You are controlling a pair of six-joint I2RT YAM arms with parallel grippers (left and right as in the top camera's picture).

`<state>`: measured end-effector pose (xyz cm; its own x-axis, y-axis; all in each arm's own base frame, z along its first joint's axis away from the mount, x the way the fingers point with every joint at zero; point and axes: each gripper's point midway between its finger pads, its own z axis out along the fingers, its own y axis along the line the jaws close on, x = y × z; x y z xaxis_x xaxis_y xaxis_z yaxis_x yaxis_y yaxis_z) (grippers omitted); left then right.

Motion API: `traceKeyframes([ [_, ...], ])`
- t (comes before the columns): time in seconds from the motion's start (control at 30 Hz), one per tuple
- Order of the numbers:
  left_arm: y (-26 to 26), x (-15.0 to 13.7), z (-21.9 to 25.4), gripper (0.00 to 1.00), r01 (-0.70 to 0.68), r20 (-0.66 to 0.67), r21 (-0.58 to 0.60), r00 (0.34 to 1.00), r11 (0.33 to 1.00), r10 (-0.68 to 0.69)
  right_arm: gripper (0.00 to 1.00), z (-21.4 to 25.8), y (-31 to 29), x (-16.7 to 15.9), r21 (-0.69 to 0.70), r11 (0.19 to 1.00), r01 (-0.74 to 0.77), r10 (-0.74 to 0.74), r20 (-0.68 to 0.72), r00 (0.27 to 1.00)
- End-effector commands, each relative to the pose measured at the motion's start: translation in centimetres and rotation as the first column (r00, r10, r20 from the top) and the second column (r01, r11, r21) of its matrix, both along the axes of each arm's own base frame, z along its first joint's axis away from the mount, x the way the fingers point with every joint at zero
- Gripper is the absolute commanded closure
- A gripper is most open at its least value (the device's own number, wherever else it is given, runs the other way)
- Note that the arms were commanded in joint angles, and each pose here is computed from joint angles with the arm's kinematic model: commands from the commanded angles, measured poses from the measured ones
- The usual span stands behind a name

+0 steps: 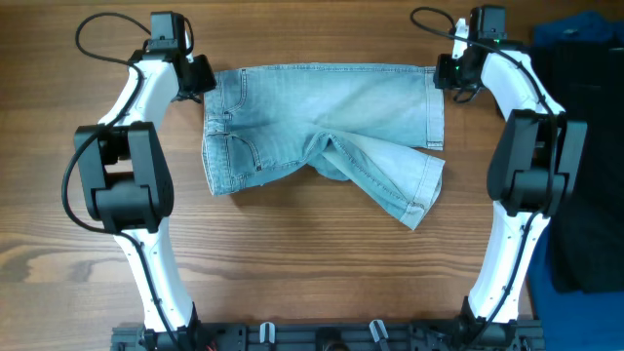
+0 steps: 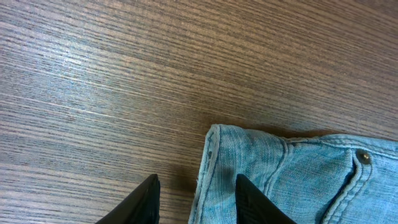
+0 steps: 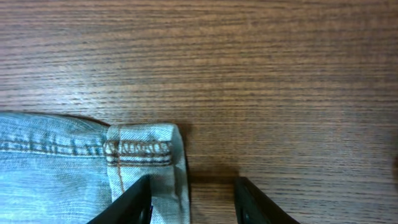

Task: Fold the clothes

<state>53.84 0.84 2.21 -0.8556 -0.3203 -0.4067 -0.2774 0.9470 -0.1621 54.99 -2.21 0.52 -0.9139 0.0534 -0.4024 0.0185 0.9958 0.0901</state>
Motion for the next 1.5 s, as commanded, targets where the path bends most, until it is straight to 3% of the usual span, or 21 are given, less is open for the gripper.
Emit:
traceKeyframes([
  [0.0,0.1,-0.4,-1.7,0.61,0.006,-0.032,0.004,0.999,1.0,-0.006,0.57,-1.7,2.2,-0.7,0.095,0.994,-0.057,0.06,-0.03,0.998],
  [0.17,-0.3,-0.7,-3.1,0.62,0.016,-0.057,-0.021,0.998,1.0,-0.017,0.52,-1.6,2.7,-0.7,0.122,0.991,-0.058,0.062,-0.03,0.998],
  [0.2,-0.4,-0.6,-3.2,0.66,0.018,-0.056,-0.025,0.998,1.0,-0.019,0.56,-1.6,2.7,-0.6,0.122,0.991,-0.057,0.061,-0.028,0.998],
  [0.3,-0.4,-0.4,-3.2,0.82,0.019,-0.05,-0.028,0.999,0.999,-0.02,0.93,-1.6,2.7,-0.6,0.121,0.991,-0.058,0.061,-0.025,0.998],
  [0.33,-0.5,-0.4,-3.3,0.91,0.019,-0.048,-0.028,0.999,0.999,-0.021,0.96,-1.6,2.7,-0.6,0.121,0.991,-0.058,0.061,-0.025,0.998],
  [0.4,-0.4,0.0,-3.3,0.96,0.02,-0.035,-0.027,0.999,0.999,-0.021,0.96,-1.5,2.6,-0.2,0.119,0.991,-0.059,0.061,-0.009,0.998],
  [0.73,-0.4,5.1,-0.6,0.96,0.025,0.203,-0.015,0.979,1.0,-0.022,0.96,1.0,2.3,4.7,0.13,0.991,-0.025,-0.002,0.204,0.979],
  [0.8,-0.4,5.4,-0.3,0.96,0.025,0.219,-0.014,0.975,1.0,-0.022,0.94,1.1,2.3,4.8,0.139,0.99,-0.012,-0.017,0.207,0.978],
  [0.87,-0.4,5.3,-0.3,0.96,0.026,0.217,-0.014,0.976,1.0,-0.022,0.66,1.2,2.2,4.4,0.178,0.983,0.047,-0.078,0.174,0.982],
  [0.9,-0.4,5.3,-0.4,0.95,0.026,0.212,-0.014,0.977,1.0,-0.022,0.61,0.9,2.2,4.0,0.188,0.98,0.066,-0.095,0.151,0.984],
  [1.03,-0.4,5.1,-0.5,0.94,0.026,0.205,-0.014,0.979,1.0,-0.022,0.51,-0.4,2.6,1.8,0.199,0.974,0.106,-0.116,0.04,0.992],
  [1.2,-0.4,4.9,-0.7,0.94,0.026,0.194,-0.015,0.981,1.0,-0.022,0.51,-1.9,3.0,0.0,0.185,0.976,0.113,-0.109,-0.035,0.993],
  [1.27,-0.4,4.9,-0.7,0.92,0.026,0.193,-0.015,0.981,1.0,-0.022,0.72,-3.3,3.9,-0.7,0.162,0.982,0.102,-0.097,-0.039,0.994],
  [1.37,-0.4,4.6,-0.9,0.91,0.025,0.179,-0.016,0.984,1.0,-0.022,0.91,-4.9,4.2,-0.8,0.105,0.99,0.098,-0.098,-0.007,0.995],
  [1.4,-0.4,4.5,-1.0,0.91,0.025,0.176,-0.016,0.984,1.0,-0.022,0.96,-5.1,3.9,-0.6,0.068,0.992,0.108,-0.109,0.011,0.994],
  [1.47,-0.4,4.5,-1.0,0.91,0.025,0.176,-0.016,0.984,1.0,-0.022,0.96,-4.8,3.1,0.4,0.011,0.991,0.133,-0.133,0.064,0.989],
])
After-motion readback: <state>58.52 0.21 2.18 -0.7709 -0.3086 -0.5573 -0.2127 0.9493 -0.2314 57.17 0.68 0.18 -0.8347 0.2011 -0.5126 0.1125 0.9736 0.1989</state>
